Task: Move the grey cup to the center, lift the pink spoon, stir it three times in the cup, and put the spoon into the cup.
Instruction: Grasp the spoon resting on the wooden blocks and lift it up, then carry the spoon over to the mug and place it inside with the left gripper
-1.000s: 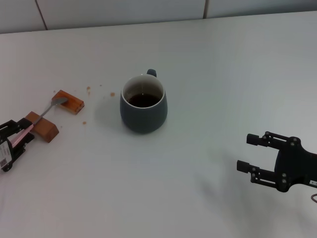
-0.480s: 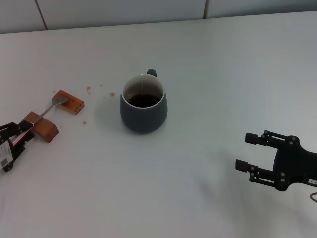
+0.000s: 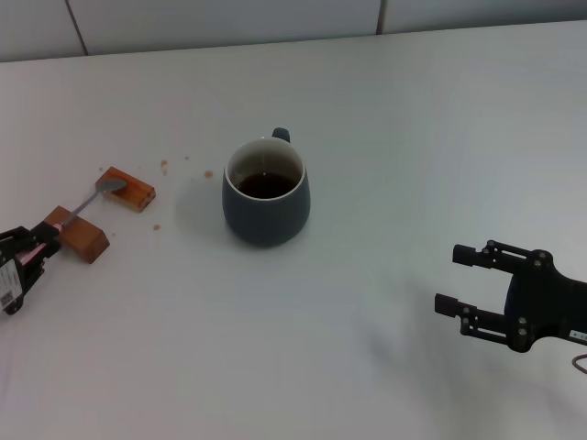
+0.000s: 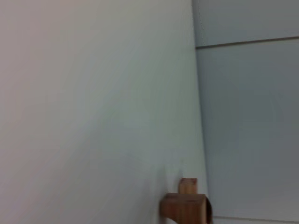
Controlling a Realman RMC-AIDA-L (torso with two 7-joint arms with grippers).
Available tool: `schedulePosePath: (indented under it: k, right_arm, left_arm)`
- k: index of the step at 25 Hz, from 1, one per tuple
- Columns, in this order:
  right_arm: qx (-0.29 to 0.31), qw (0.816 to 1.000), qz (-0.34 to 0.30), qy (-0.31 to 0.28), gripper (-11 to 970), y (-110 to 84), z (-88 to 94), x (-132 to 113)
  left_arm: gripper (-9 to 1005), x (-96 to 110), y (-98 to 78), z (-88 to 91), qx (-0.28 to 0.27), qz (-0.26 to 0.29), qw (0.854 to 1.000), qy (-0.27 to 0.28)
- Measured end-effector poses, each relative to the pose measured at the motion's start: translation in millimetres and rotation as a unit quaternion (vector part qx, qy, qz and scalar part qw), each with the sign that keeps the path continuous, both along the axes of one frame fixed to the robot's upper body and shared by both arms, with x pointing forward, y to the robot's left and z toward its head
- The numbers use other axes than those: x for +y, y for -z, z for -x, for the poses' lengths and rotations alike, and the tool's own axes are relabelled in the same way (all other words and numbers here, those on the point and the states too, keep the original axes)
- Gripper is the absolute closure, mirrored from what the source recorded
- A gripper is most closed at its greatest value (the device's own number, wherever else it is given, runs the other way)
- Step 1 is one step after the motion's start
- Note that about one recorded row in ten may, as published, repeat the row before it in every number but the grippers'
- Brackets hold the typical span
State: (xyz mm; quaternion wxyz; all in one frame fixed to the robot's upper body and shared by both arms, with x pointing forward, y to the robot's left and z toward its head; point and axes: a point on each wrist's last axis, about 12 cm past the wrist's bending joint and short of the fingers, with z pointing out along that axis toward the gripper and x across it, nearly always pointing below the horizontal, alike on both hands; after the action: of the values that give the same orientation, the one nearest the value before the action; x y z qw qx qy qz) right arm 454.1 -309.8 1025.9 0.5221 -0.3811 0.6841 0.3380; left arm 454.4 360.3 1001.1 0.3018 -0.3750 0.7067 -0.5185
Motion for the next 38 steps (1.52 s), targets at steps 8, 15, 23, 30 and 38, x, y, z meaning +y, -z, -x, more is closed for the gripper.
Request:
schedulePosePath:
  k: [8, 15, 23, 30, 38]
  right_arm:
    - [0.004, 1.0, 0.0, -0.003, 241, -0.4, -1.2, 1]
    - [0.006, 1.0, -0.002, -0.005, 241, 0.2, -0.7, 2]
    - [0.013, 1.0, -0.007, -0.003, 240, 3.1, 4.1, 3]
    - [0.02, 1.0, -0.011, 0.0, 240, 6.4, 5.2, 7]
    - [0.027, 0.999, -0.016, 0.004, 241, 9.6, 4.7, 12]
  left_arm:
    - [836, -10, -18.8, -5.2, -0.097, 0.015, 0.995, 0.02]
    - [866, -19, -33.1, -14.6, -0.162, 0.009, 0.985, 0.05]
    - [866, -48, -120.3, -68.7, -0.424, -0.13, 0.859, 0.255]
    - [867, -64, -180.7, -100.2, -0.465, -0.315, 0.722, 0.403]
    - [867, -103, -225.4, -109.1, -0.435, -0.472, 0.56, 0.525]
